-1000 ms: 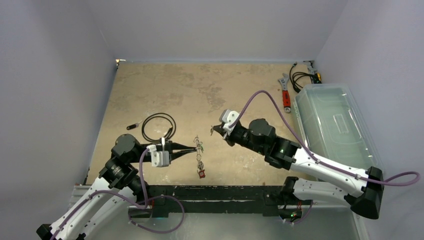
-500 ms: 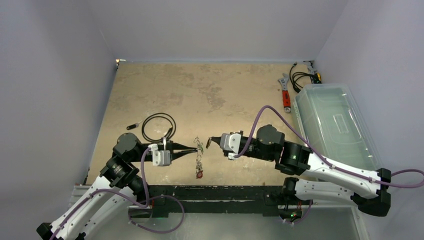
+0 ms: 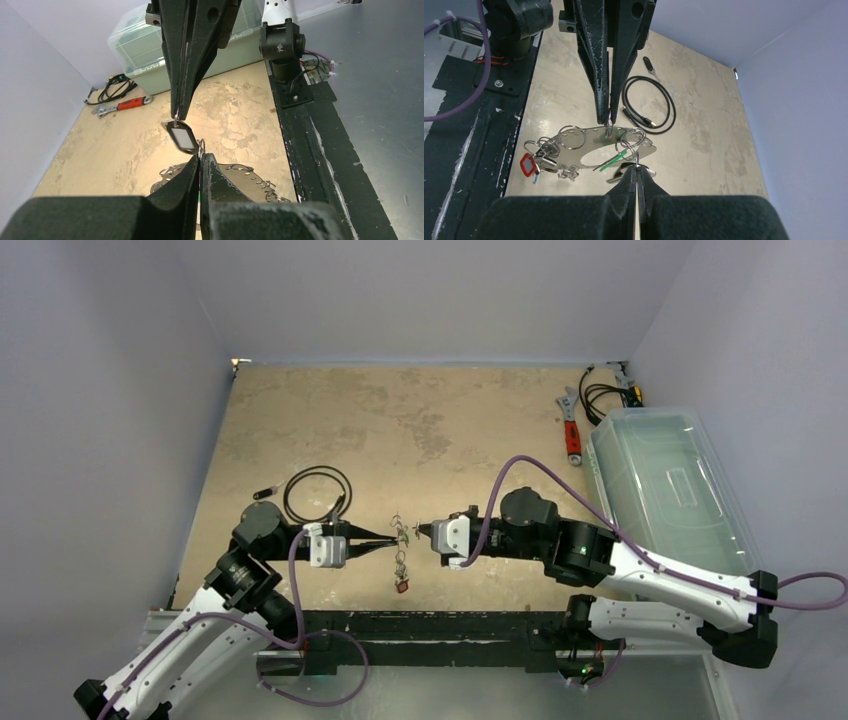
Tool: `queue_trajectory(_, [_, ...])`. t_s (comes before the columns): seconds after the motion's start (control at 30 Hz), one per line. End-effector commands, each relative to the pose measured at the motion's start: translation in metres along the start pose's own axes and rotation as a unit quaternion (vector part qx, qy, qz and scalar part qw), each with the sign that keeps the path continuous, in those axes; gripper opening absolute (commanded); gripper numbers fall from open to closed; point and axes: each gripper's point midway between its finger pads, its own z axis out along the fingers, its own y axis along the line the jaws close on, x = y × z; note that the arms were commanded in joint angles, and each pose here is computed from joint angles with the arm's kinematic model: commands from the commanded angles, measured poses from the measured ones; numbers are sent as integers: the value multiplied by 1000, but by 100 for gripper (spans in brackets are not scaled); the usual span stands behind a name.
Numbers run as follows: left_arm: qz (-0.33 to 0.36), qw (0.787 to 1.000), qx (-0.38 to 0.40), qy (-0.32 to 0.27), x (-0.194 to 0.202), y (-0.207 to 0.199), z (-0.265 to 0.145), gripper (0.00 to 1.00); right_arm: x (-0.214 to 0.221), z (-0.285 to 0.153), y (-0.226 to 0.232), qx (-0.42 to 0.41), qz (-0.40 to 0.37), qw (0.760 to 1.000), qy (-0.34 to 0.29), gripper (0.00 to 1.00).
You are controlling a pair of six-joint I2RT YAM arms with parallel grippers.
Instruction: Put the keys on the keyring
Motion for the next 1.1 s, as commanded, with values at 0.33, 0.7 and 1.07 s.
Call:
queue_trajectory(0.33, [11,1000,6,-24,-11,2,3,0,-25,9,10,-36,-3,999,-38,0])
queue_trajectory(0.7, [6,1000,9,-25,-10,1,4,0,-30,11,11,-37,-6,998,-41,0])
queue_trajectory(1.07, [0,1000,10,-23,-8,2,5,0,-32,13,15,-43,-7,998,-41,0])
